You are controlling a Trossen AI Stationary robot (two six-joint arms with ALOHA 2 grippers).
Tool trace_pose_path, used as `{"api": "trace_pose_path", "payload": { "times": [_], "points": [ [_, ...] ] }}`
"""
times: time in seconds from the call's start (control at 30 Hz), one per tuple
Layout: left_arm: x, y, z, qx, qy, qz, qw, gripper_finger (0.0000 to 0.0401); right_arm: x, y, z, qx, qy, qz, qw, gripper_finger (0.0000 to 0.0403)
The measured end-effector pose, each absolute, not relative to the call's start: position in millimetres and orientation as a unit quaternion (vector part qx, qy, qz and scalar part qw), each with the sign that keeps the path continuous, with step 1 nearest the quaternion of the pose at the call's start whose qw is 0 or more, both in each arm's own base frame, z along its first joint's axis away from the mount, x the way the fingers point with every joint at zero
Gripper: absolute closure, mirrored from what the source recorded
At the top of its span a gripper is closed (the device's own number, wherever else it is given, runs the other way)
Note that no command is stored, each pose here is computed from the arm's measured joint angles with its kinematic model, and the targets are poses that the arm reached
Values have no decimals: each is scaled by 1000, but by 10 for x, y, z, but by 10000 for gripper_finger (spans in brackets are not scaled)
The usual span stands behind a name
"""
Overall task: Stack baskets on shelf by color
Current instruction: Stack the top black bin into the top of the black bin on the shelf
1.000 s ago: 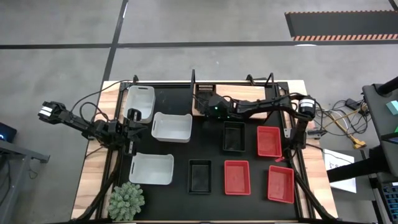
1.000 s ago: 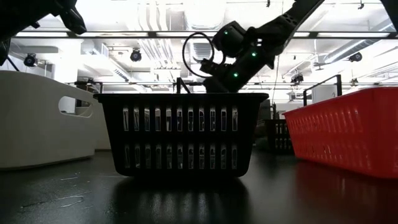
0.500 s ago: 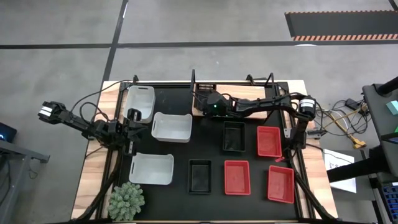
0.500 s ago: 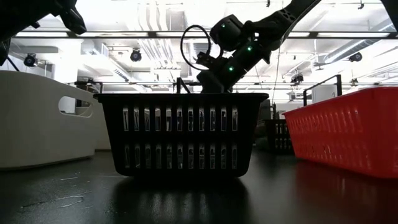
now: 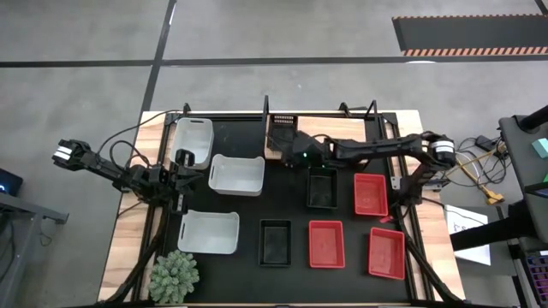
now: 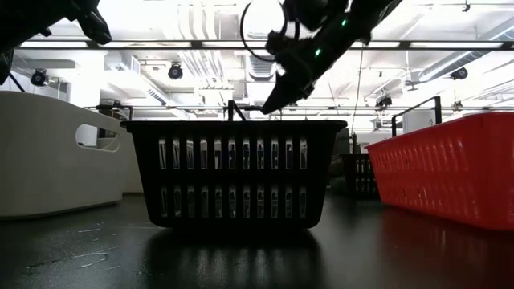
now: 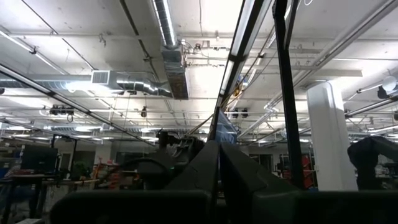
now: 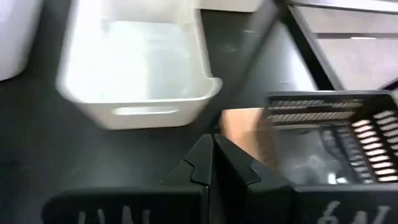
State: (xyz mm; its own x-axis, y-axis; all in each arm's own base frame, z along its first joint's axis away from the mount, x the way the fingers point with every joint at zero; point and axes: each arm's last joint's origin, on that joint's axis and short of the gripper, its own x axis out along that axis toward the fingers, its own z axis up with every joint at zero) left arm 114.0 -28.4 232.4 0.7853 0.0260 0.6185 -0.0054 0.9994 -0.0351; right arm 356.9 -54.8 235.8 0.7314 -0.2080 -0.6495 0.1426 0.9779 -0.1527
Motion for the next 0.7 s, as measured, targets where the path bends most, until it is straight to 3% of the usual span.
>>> {"api": "trace_pose_path", "payload": {
  "times": [0.53,0.7],
  "points": [
    [1139,-283,2325,-16,-328,8,944,401,3427,256,2397,-52,402,0,914,394],
    [1139,-283,2325,-16,-328,8,944,401,3312,393,2317,-13,463,16,886,367]
  ]
}}
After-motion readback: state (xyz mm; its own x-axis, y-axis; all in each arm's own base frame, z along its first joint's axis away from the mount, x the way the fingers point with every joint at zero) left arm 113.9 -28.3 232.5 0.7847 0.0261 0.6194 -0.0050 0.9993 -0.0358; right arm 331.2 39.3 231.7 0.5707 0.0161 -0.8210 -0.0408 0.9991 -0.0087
